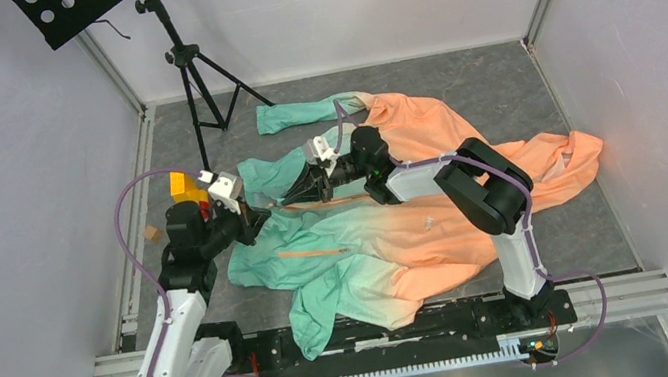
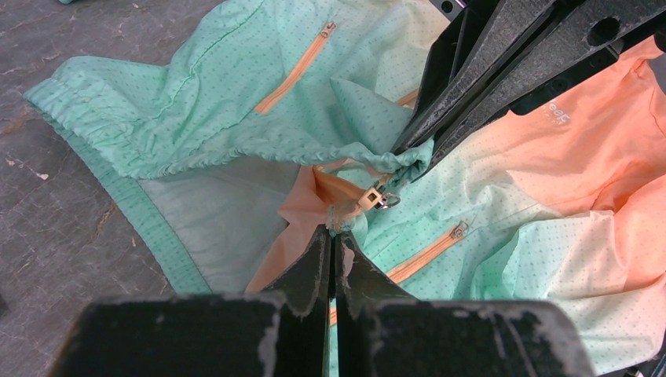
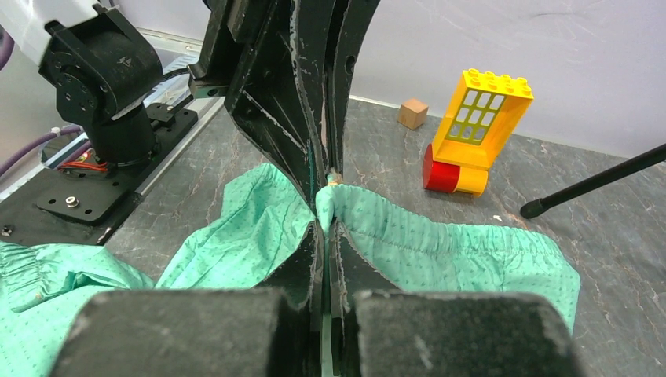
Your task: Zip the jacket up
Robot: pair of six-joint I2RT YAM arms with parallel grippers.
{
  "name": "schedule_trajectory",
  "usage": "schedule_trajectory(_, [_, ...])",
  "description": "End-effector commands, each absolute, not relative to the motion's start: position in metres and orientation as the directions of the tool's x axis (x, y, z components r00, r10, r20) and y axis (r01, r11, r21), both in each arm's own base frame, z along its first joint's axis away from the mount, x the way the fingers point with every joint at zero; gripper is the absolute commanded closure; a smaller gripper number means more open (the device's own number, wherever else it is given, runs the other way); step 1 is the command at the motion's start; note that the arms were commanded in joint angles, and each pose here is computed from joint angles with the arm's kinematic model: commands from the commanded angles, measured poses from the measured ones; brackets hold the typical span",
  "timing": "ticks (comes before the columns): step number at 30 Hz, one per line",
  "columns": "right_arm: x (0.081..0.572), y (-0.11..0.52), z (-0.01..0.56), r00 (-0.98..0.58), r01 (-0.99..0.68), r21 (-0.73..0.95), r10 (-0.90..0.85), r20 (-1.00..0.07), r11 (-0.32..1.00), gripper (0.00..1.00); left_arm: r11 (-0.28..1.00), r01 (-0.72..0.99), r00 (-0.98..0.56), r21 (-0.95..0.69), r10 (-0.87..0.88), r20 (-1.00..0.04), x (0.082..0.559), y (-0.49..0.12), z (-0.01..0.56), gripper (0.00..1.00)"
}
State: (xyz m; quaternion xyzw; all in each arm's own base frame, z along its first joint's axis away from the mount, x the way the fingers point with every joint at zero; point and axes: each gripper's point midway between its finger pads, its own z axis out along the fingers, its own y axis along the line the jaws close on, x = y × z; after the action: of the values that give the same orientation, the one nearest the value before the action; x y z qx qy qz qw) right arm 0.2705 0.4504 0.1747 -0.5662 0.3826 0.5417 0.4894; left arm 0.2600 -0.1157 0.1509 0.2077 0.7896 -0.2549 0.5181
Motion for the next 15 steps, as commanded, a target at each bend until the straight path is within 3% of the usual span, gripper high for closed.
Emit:
schedule_trajectory(1, [0.271,0.451,0.199,0.154,-0.959,-0.184,0.149,-0.977,-0.217,1.00,0.761,0.634,-0.323,-0.136,0.101,-0.941,0.264,-0.119,0.160,0.98])
schedule_trajectory(15, [0.282,0.450,0.202,0.152,-0.975,-0.167,0.107,-0.983,-0.149,1.00,0.761,0.637,-0.300,-0.122,0.098,-0.949,0.264,-0.119,0.164,0.98])
